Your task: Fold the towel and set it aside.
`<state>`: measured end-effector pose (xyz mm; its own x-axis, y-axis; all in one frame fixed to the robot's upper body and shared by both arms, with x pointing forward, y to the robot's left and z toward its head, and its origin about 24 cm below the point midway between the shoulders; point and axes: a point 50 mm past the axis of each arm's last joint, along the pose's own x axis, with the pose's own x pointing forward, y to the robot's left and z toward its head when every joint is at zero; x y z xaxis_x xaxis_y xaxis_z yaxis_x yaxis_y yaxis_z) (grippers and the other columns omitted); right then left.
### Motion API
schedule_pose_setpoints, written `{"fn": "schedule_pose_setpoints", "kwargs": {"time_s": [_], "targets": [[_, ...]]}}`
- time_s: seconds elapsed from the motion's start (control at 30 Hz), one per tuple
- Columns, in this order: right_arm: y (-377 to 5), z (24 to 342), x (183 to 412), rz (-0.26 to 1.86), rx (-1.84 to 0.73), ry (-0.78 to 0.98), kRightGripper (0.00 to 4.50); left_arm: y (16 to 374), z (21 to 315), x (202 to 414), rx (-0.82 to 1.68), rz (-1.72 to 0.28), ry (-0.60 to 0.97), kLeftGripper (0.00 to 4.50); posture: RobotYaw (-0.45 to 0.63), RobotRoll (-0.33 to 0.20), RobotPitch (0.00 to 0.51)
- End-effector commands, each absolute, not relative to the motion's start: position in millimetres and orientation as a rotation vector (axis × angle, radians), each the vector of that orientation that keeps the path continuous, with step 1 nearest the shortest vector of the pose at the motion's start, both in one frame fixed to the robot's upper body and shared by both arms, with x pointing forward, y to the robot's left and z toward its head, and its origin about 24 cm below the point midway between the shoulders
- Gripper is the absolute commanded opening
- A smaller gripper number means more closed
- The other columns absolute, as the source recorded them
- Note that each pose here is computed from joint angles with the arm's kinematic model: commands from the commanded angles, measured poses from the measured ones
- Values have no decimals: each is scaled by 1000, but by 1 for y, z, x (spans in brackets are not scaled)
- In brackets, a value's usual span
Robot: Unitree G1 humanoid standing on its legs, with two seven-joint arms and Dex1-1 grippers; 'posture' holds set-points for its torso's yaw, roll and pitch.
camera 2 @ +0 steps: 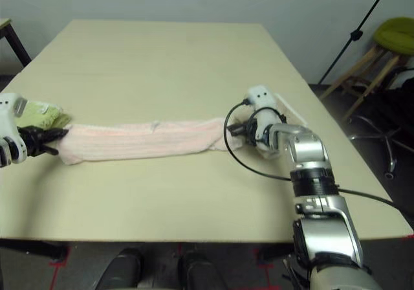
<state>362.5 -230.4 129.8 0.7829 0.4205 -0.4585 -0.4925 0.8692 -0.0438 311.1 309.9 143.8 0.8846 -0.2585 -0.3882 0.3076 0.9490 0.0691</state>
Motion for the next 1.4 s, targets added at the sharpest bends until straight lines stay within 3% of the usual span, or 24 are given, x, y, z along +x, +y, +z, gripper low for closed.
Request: {"fn": "schedule_pose_setpoints", "kwargs": {"time_s": [0.03,0.3,0.4,0.6,0.73,0.77,0.9,1.07,1.37,1.4], "targets": [[-229,123,369,473,-204,459,0,313,135,316,155,-269,401,27,129,0,107],[-214,121,381,491,-255,416,0,313,126,322,129,-257,402,27,135,0,102],[-212,121,383,496,-264,412,692,312,124,323,128,-249,404,731,136,0,101],[-219,135,386,482,-267,369,2848,316,130,326,120,-215,374,2729,138,0,93],[-224,155,389,458,-249,300,4316,319,149,327,134,-193,312,4069,130,0,92],[-223,160,390,461,-240,279,4500,318,155,328,135,-197,287,4390,129,0,92],[-206,175,390,515,-204,208,4500,300,174,332,146,-248,207,4454,125,0,94],[-173,178,386,577,-158,120,4500,272,177,336,161,-276,133,4454,121,0,94],[-147,134,366,581,-87,161,4500,236,132,325,113,-199,113,4454,111,0,98],[-147,131,365,580,-72,167,4500,234,129,324,108,-201,116,4273,111,0,97]]}}
